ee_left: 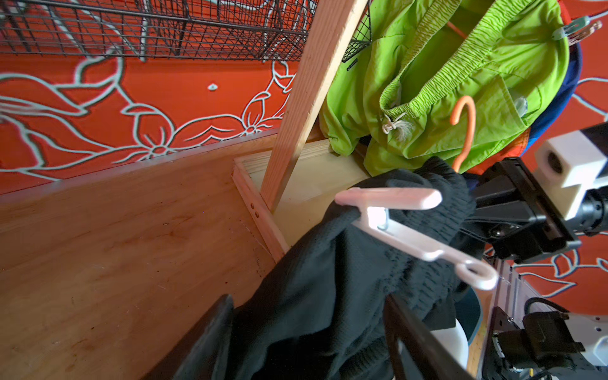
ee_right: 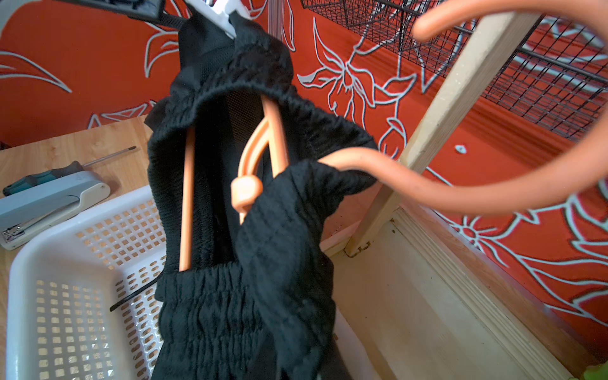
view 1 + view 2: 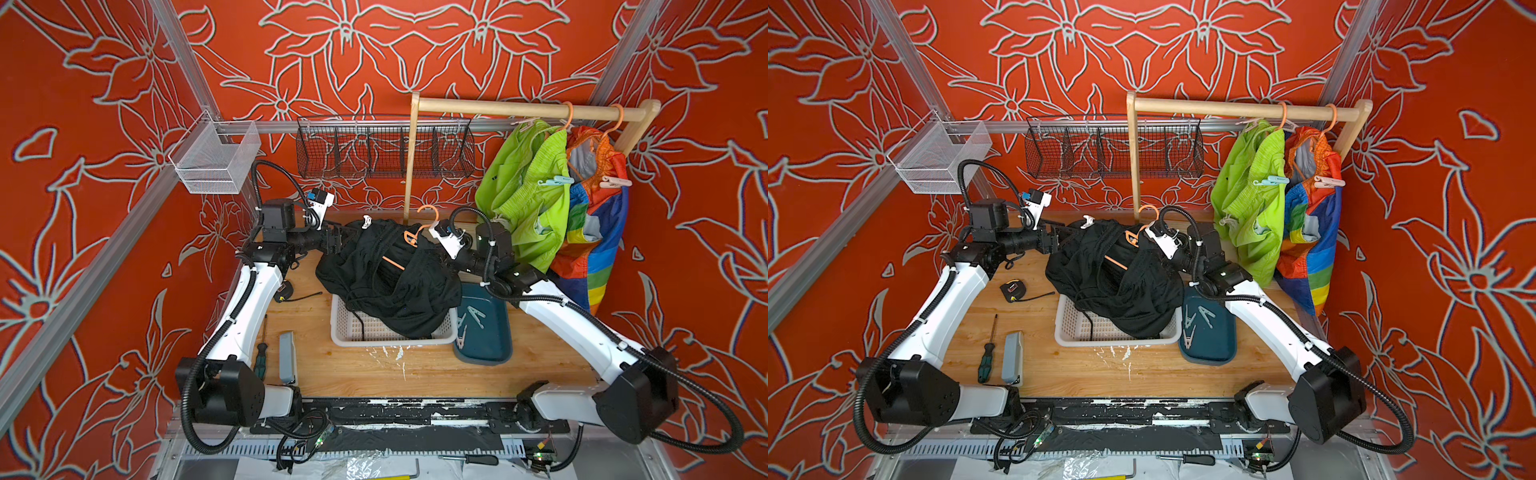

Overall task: Remove the clothespins securing shorts to the hanger
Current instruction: Remove the clothespin from the hanger.

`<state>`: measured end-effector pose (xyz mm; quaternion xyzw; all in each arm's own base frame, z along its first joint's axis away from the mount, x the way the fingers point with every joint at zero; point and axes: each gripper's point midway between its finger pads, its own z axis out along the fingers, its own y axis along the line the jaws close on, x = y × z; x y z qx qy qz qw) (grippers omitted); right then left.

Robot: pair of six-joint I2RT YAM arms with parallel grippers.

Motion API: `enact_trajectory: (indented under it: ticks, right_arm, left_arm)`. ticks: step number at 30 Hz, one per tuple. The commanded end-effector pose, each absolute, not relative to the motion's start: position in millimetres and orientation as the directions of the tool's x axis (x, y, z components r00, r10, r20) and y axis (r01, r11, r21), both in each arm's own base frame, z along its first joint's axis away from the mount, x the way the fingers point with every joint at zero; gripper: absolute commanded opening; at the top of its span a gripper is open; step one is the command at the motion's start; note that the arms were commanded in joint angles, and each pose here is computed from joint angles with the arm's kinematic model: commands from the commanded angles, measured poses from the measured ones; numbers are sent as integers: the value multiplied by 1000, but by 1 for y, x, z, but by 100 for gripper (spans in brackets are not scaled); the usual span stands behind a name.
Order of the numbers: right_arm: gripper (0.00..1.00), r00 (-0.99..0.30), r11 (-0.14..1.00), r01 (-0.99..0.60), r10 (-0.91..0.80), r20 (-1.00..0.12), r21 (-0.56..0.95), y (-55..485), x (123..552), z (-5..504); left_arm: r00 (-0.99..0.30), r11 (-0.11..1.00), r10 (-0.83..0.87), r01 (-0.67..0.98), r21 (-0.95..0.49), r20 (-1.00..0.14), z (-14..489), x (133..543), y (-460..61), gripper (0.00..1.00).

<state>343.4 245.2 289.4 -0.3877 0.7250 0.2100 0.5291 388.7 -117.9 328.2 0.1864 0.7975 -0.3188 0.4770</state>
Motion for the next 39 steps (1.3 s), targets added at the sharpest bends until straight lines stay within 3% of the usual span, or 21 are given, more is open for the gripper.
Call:
enact_trajectory:
  ticks: [1, 8, 11, 14, 20, 23, 25, 29, 31, 34, 39]
  right_arm:
    - [0, -25, 587, -800, -245, -969, -128, 251, 333, 336]
    - [0, -19, 583, -803, -234, -972, -125, 252, 332, 340]
    - [0, -22, 582, -805, -232, -972, -121, 253, 333, 339]
    - [0, -28, 579, -807, -228, -973, -113, 255, 335, 338]
    - [0, -37, 587, -802, -230, -973, -108, 254, 337, 337]
    - [1, -50, 594, -798, -239, -970, -105, 254, 340, 332]
    - [10, -64, 600, -793, -251, -966, -104, 252, 341, 327]
    - [52, -70, 645, -753, -274, -959, -129, 241, 342, 322]
    - [68, -63, 679, -717, -288, -956, -157, 230, 341, 325]
    - [77, -56, 700, -684, -333, -941, -206, 217, 336, 331]
    - [81, -1, 672, -706, -318, -948, -224, 216, 317, 360]
  left_arm:
    - [-454, 736, -7, 600, -312, -891, 335, 389, -116, 72]
    - [-471, 712, -19, 613, -343, -882, 334, 391, -120, 70]
    - [-472, 666, -27, 649, -368, -881, 339, 386, -128, 36]
    - [-472, 635, -40, 668, -387, -881, 344, 383, -132, 14]
    - [-464, 602, -49, 692, -397, -884, 352, 377, -137, 1]
    - [-457, 600, -51, 697, -393, -888, 356, 375, -137, 0]
    - [-451, 601, -51, 699, -388, -891, 357, 374, -137, 0]
    - [-444, 607, -47, 699, -379, -895, 358, 372, -136, 0]
    - [-440, 612, -47, 697, -374, -897, 359, 372, -135, 0]
    - [-434, 614, -47, 697, -369, -899, 361, 371, -135, 0]
    - [-439, 598, -42, 709, -374, -898, 361, 367, -141, 0]
